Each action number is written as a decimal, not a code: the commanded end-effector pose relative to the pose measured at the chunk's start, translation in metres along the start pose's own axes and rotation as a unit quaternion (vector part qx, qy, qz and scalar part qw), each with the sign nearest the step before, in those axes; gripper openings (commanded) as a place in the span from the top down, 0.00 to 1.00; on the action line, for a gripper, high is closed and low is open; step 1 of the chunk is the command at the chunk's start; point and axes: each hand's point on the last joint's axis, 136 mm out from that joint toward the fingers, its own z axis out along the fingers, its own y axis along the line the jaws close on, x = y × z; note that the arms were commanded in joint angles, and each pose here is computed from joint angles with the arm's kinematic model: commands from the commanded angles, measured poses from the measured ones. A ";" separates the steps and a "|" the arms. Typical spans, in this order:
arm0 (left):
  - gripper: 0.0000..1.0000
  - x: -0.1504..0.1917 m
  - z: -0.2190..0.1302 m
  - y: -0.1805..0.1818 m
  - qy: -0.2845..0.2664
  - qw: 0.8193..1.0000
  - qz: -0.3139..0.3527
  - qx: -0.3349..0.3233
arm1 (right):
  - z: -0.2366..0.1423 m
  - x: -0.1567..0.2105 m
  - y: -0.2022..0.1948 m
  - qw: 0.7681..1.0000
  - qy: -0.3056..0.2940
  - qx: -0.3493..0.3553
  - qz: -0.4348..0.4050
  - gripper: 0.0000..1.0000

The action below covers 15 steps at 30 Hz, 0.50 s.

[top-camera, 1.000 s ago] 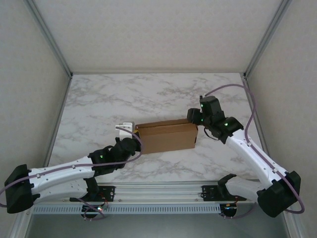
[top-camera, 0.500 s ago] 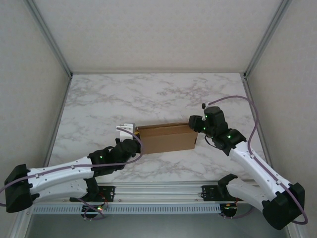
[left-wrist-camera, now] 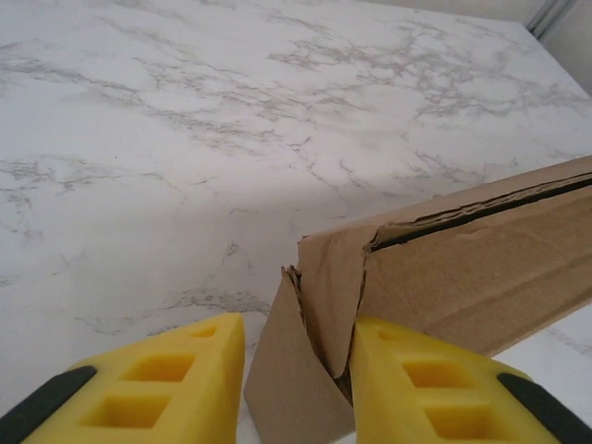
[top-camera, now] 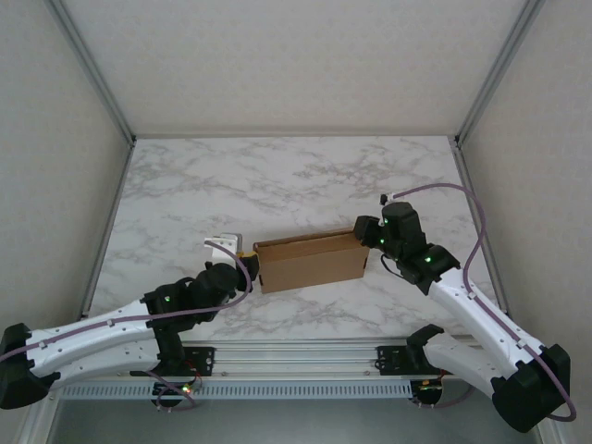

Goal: Fold the paper box

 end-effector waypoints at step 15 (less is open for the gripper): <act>0.63 -0.086 -0.033 -0.008 -0.052 0.993 -0.101 0.013 | 0.006 0.030 -0.024 0.997 0.048 0.056 -0.020 0.71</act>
